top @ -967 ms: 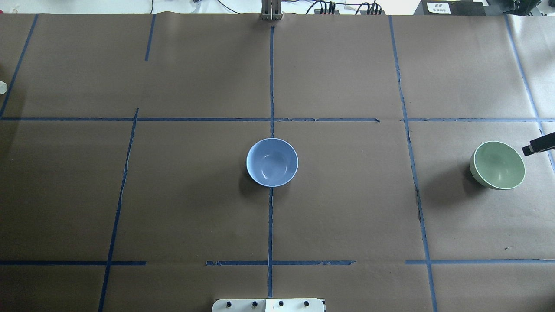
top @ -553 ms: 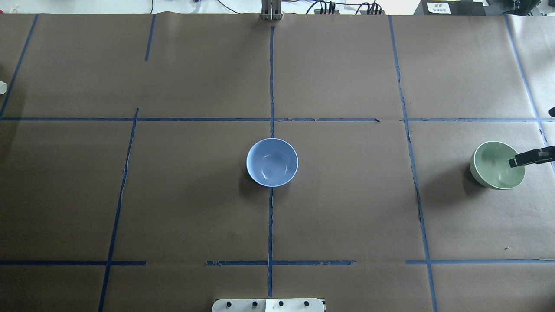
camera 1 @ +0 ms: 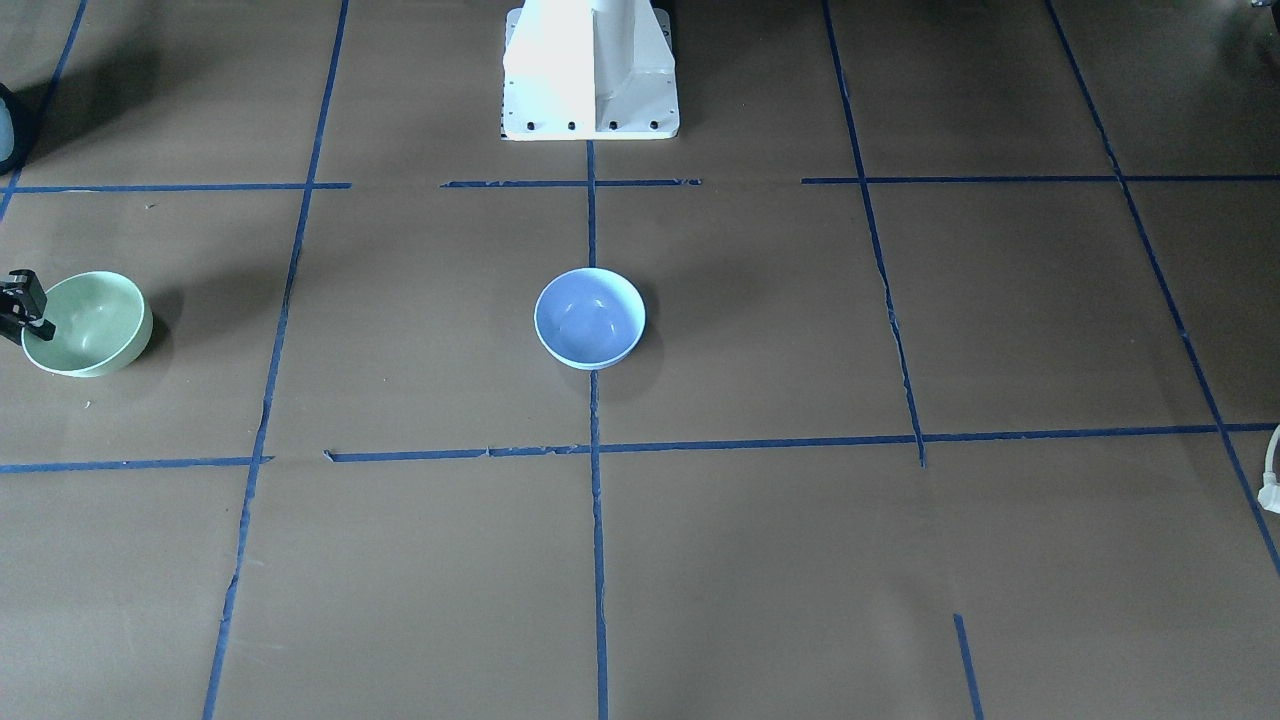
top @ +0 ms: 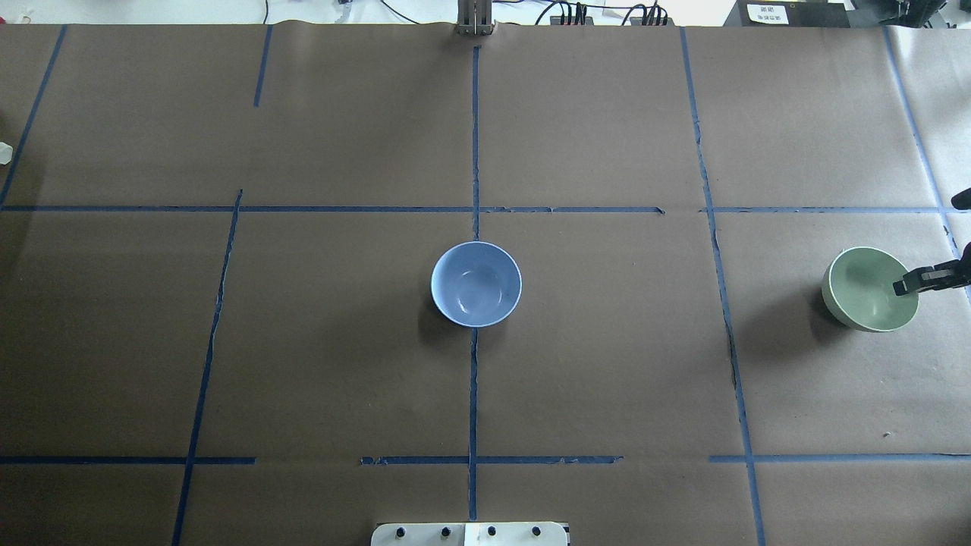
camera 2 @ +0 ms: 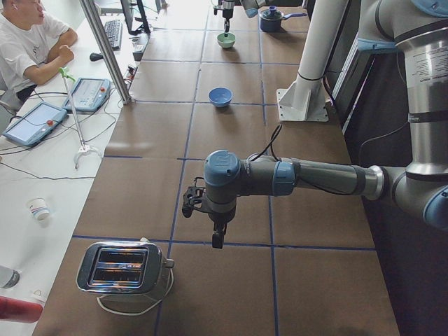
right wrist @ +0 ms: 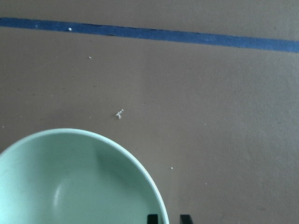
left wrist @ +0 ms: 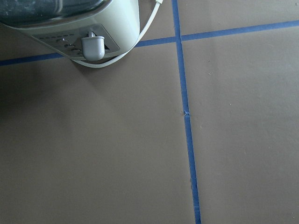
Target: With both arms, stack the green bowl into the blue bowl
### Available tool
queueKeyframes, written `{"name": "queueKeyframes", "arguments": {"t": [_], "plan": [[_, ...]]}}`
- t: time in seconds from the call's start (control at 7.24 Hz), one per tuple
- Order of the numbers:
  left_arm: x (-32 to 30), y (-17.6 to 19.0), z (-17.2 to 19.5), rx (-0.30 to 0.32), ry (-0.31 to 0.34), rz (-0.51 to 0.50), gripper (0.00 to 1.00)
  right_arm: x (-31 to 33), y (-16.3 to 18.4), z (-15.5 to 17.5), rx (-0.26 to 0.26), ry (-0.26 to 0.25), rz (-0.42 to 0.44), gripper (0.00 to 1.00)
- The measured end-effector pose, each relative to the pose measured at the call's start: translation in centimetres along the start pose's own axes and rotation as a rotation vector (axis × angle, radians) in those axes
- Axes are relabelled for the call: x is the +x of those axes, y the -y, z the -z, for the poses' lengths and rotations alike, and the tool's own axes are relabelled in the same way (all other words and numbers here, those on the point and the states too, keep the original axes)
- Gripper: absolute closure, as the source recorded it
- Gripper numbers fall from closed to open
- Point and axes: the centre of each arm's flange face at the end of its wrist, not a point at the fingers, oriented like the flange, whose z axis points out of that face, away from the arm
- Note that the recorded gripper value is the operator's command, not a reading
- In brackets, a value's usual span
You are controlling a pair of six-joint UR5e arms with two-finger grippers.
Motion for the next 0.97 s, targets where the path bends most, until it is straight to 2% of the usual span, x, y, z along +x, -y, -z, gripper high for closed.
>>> {"name": "queueKeyframes", "arguments": {"t": [0.28,0.41,0.69,0.83,0.97], "plan": [[0.0,0.0,0.0,0.001,-0.001,0.001,0.0,-2.4,1.6,1.0,0.002,0.029,-0.005,1.0],[0.1,0.0,0.0,0.001,-0.002,0.003,0.0,-6.4,4.2,2.5,-0.004,0.058,-0.046,1.0],[0.1,0.0,0.0,0.001,-0.004,0.006,0.0,-21.6,10.6,6.4,-0.035,0.106,-0.161,1.0],[0.1,0.0,0.0,0.001,-0.007,0.008,0.0,-30.7,12.4,7.1,-0.051,0.116,-0.212,1.0],[0.1,0.0,0.0,0.001,-0.008,0.009,0.0,-39.6,12.3,6.2,-0.054,0.105,-0.25,1.0]]}}
